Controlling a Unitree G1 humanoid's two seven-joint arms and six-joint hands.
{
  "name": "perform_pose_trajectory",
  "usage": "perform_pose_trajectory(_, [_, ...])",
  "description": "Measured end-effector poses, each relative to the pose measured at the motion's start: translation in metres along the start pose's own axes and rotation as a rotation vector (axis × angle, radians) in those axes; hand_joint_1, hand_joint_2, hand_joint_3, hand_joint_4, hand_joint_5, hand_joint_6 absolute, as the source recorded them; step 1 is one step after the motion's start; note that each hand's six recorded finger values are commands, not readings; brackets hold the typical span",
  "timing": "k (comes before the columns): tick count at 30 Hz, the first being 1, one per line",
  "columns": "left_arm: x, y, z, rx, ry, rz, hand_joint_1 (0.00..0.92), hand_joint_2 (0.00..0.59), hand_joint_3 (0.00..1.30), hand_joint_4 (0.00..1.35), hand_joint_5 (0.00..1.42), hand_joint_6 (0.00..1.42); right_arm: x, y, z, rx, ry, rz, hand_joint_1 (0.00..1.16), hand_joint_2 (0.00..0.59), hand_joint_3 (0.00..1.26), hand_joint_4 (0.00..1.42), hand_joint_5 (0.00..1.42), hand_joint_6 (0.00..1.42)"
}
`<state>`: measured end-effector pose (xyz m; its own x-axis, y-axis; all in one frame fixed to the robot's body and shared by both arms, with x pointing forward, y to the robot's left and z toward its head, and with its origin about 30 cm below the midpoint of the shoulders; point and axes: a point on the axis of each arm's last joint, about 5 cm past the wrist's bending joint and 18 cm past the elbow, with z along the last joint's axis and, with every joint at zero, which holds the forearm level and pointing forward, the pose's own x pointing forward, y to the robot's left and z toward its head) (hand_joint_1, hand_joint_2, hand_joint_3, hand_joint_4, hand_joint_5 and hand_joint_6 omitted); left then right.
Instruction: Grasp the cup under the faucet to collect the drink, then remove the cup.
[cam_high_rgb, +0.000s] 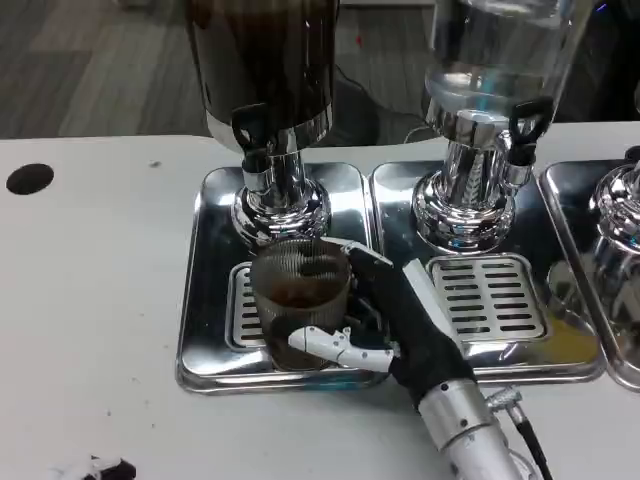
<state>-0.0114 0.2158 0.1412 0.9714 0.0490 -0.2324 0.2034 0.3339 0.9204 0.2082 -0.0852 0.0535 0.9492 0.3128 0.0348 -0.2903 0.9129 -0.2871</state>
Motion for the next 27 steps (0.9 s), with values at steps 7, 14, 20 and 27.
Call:
perform_pose_trajectory(7, [0.003, -0.001, 0.0017, -0.007, -0.015, 0.007, 0.0, 0.159, 0.35, 0.25, 0.32, 0.52, -0.003, -0.0055, -0.0003, -0.005, -0.006, -0.002, 0.76, 0.109, 0.33, 0.37, 0.42, 0.24])
perform_pose_trajectory(14, [0.004, -0.002, 0.002, 0.009, -0.013, 0.004, 0.0, 0.159, 0.34, 0.25, 0.32, 0.52, -0.004, -0.0076, -0.0011, 0.001, -0.003, -0.012, 0.76, 0.101, 0.33, 0.37, 0.42, 0.24])
perform_pose_trajectory(20, [0.005, -0.002, 0.002, 0.015, -0.011, 0.004, 0.0, 0.159, 0.34, 0.25, 0.31, 0.52, -0.006, -0.0091, -0.0019, 0.004, -0.005, -0.008, 0.76, 0.093, 0.33, 0.37, 0.42, 0.24])
perform_pose_trajectory(27, [0.006, -0.002, 0.0023, 0.015, -0.014, 0.006, 0.0, 0.159, 0.34, 0.25, 0.31, 0.52, -0.012, -0.0116, -0.0025, 0.007, -0.015, -0.015, 0.76, 0.091, 0.34, 0.37, 0.42, 0.24])
